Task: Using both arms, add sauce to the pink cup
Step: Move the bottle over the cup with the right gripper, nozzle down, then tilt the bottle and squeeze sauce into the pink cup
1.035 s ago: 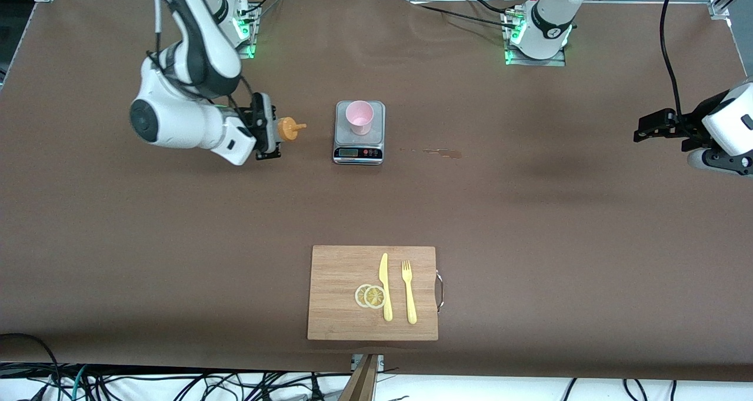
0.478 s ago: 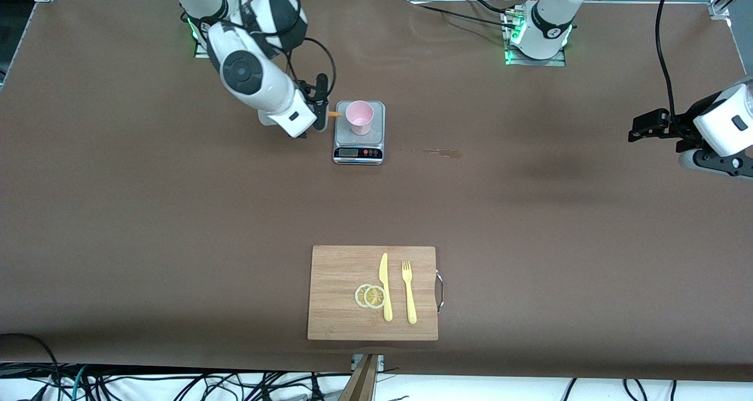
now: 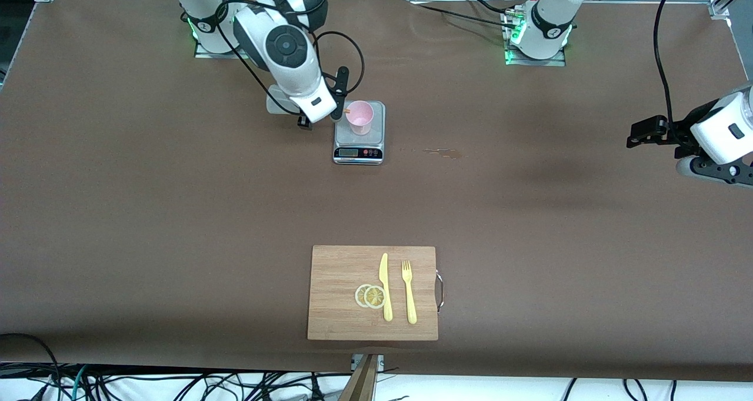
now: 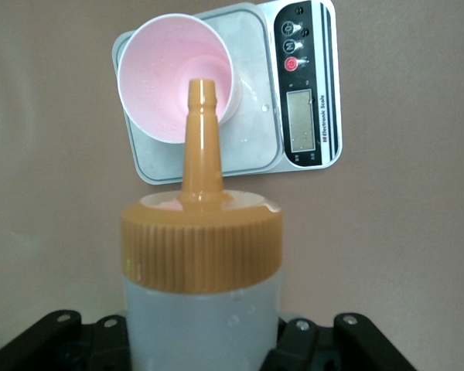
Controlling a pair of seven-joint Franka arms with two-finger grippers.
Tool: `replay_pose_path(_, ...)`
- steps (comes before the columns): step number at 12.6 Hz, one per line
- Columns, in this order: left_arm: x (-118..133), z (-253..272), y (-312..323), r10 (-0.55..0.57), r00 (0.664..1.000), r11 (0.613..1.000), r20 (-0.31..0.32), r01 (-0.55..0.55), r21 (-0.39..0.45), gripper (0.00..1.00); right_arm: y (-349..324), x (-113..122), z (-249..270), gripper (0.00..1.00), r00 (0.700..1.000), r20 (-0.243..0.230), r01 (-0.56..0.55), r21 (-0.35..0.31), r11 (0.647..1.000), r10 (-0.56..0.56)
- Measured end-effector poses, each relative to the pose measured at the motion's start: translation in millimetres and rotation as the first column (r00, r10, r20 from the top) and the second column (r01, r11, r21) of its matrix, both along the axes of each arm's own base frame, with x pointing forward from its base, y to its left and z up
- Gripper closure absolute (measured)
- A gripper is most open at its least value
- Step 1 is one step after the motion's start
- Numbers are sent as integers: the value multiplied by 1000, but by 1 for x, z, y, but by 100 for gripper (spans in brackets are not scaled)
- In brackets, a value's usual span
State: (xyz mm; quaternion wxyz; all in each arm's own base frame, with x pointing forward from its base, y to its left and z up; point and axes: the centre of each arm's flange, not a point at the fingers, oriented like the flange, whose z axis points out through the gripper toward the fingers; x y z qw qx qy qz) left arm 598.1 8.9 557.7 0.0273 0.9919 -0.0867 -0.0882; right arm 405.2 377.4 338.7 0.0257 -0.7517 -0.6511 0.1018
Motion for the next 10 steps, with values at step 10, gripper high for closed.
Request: replay_pose_path(10, 4, 6, 0, -1, 1000, 1000, 16, 1, 2, 0, 27, -30, -23, 73, 994, 77, -61, -138, 989, 73)
